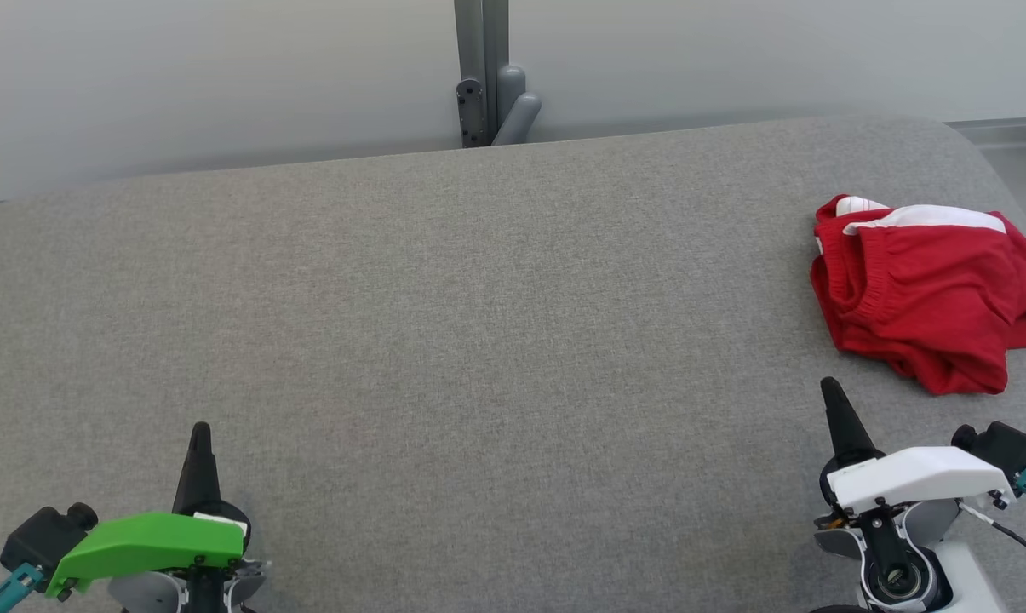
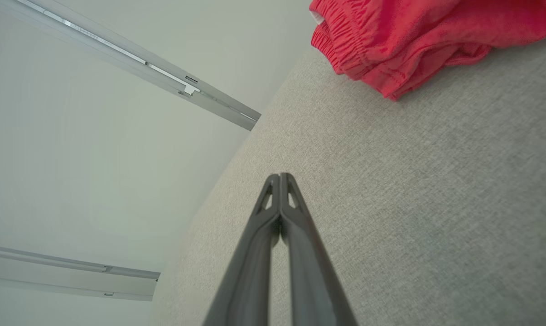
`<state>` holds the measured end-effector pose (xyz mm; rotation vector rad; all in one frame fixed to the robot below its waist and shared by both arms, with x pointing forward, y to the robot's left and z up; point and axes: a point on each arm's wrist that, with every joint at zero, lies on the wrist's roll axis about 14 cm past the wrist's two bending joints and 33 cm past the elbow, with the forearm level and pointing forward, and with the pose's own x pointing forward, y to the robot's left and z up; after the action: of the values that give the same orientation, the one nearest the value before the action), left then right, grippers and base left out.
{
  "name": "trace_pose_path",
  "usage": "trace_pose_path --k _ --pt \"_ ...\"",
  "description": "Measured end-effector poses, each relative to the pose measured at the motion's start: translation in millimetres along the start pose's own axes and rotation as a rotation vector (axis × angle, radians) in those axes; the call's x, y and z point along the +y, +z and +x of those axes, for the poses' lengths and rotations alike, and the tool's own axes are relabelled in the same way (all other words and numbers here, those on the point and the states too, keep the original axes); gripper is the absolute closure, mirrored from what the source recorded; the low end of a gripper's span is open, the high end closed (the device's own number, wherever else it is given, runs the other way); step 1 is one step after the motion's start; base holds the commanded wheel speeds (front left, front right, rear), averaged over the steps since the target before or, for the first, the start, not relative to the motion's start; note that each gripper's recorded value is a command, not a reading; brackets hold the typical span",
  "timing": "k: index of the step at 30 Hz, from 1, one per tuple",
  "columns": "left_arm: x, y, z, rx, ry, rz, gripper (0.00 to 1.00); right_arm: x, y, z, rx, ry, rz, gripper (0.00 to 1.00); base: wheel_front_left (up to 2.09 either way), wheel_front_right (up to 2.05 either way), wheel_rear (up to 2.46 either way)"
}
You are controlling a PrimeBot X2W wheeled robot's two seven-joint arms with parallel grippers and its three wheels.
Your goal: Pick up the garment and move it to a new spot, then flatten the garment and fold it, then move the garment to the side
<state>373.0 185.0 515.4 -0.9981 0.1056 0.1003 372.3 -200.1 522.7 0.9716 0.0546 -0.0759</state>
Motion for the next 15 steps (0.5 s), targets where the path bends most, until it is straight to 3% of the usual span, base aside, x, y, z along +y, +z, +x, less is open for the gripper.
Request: trace_pose_path --k 15 --pt "-7.5 7.8 1.8 -0.003 -0.021 -0.149 1.00 4.2 3.5 3.8 0.002 0.011 0.154 1.00 0.00 0.00 0.00"
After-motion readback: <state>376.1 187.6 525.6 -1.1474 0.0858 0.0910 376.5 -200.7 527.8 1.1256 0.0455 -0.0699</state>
